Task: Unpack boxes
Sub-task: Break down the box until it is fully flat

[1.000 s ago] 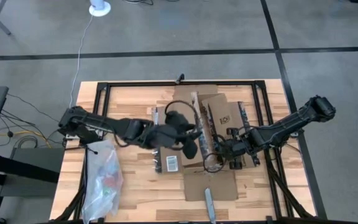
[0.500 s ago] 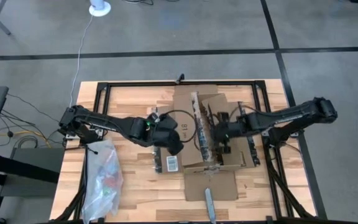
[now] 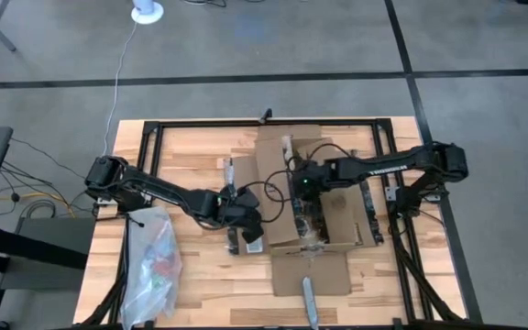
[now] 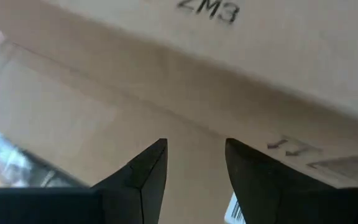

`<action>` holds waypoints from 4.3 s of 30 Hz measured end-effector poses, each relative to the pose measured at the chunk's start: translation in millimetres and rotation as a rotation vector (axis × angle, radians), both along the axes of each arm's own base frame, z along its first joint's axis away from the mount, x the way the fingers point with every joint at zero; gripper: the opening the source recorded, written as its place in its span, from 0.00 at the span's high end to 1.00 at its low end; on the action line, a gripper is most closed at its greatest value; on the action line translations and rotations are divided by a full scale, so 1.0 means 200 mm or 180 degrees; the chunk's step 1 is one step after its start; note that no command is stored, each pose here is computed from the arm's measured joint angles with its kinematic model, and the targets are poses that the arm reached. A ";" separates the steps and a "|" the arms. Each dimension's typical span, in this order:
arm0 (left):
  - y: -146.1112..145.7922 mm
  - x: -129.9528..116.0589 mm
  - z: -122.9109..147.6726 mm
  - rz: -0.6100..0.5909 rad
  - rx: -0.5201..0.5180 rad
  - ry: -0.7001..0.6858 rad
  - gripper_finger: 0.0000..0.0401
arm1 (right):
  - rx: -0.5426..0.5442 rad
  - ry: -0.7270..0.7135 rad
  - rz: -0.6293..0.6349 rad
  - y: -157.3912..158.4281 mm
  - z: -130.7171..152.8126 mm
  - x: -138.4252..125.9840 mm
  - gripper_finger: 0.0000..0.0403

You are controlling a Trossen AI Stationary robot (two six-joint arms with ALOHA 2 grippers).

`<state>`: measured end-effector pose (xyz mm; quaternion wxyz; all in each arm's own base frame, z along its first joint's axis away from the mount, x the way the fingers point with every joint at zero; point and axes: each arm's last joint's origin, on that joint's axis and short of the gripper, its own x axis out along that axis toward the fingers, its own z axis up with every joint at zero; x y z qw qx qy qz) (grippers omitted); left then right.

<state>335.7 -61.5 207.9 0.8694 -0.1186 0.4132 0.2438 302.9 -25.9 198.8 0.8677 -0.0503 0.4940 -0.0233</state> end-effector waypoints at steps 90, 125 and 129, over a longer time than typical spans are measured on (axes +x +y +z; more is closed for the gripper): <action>-0.32 -0.25 0.96 -0.0340 0.0314 0.0130 0.63 | 0.0171 -0.2240 0.1086 0.36 0.34 0.77 0.88; -0.49 -0.44 -0.03 0.0114 0.0454 0.0516 0.63 | 0.0192 -0.0446 0.0890 0.08 0.03 0.46 0.88; -0.43 -0.41 -0.20 0.0053 0.0290 0.0265 0.63 | 0.0253 -0.0494 0.0836 0.08 0.04 0.46 0.88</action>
